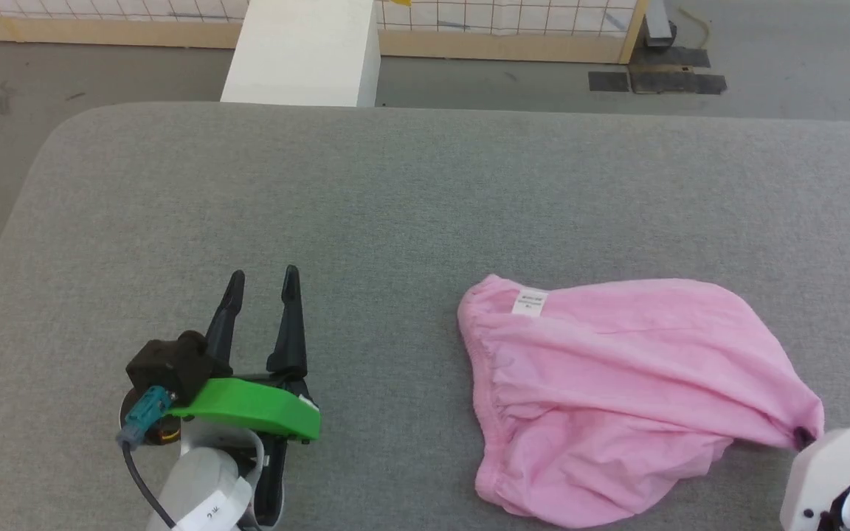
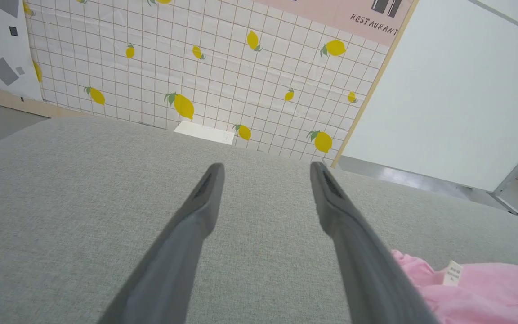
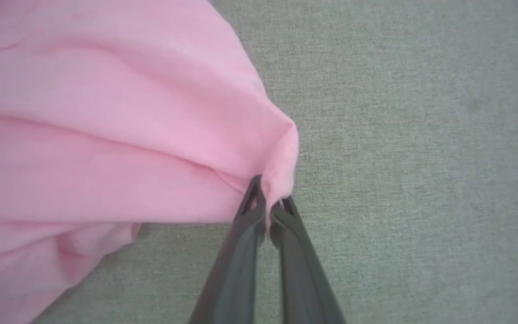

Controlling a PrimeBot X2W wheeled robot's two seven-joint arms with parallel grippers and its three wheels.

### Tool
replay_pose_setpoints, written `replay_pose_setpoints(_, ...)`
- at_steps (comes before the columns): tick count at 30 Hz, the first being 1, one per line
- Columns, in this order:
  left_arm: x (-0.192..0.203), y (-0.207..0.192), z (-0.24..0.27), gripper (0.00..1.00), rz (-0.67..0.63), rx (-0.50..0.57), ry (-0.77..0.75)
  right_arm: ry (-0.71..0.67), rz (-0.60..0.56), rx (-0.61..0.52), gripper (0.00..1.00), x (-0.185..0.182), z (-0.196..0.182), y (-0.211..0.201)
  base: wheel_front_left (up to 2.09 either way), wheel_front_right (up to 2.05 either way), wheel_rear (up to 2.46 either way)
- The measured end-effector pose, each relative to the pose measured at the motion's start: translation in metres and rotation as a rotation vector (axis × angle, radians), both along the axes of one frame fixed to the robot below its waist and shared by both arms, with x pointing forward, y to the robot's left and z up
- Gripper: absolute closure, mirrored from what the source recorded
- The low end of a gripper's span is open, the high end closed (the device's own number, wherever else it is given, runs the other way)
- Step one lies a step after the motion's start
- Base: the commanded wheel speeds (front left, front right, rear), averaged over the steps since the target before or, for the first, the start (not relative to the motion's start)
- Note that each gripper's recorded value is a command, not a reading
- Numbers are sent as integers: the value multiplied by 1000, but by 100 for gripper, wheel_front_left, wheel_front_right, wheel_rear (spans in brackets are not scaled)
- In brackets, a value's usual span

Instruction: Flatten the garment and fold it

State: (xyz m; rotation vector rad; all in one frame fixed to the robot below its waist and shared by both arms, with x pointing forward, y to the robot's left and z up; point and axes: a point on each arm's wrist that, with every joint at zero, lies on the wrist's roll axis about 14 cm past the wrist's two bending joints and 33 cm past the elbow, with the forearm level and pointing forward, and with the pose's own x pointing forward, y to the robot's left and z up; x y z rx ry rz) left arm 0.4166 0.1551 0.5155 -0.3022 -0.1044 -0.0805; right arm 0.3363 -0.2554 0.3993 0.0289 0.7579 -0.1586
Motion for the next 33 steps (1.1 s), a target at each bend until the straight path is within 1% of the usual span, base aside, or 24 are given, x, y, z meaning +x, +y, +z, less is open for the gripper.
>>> replay_pose_setpoints(2,1,-1,-1,0,-3,0,3,-20,-14,19,0,0,0,-1,0,0,0)
replay_pose_setpoints(3,2,-2,-2,0,-6,0,4,-55,-21,30,0,3,3,-2,0,0,0)
replay_pose_setpoints(5,2,-6,-3,0,-17,1,6,-157,-40,27,0,10,16,-7,0,0,0)
replay_pose_setpoints(7,3,-12,-3,0,-37,-8,9,-258,-40,-1,0,17,31,-11,0,0,0)
replay_pose_setpoints(11,1,-43,-9,0,-132,-31,38,-430,-3,-59,0,28,60,-7,0,0,0)
replay_pose_setpoints(14,1,-76,-19,0,-241,-35,110,-495,22,-59,0,31,70,2,0,0,0)
replay_pose_setpoints(18,2,-112,-36,0,-352,-7,227,-521,45,-47,0,30,72,11,0,0,0)
replay_pose_setpoints(22,6,-129,-60,0,-397,51,361,-514,55,-28,0,28,68,17,0,0,0)
replay_pose_setpoints(29,16,-145,-91,0,-442,164,534,-506,47,-16,0,27,65,17,0,0,0)
replay_pose_setpoints(33,15,-146,-113,0,-464,270,634,-496,44,-11,0,26,62,17,0,0,0)
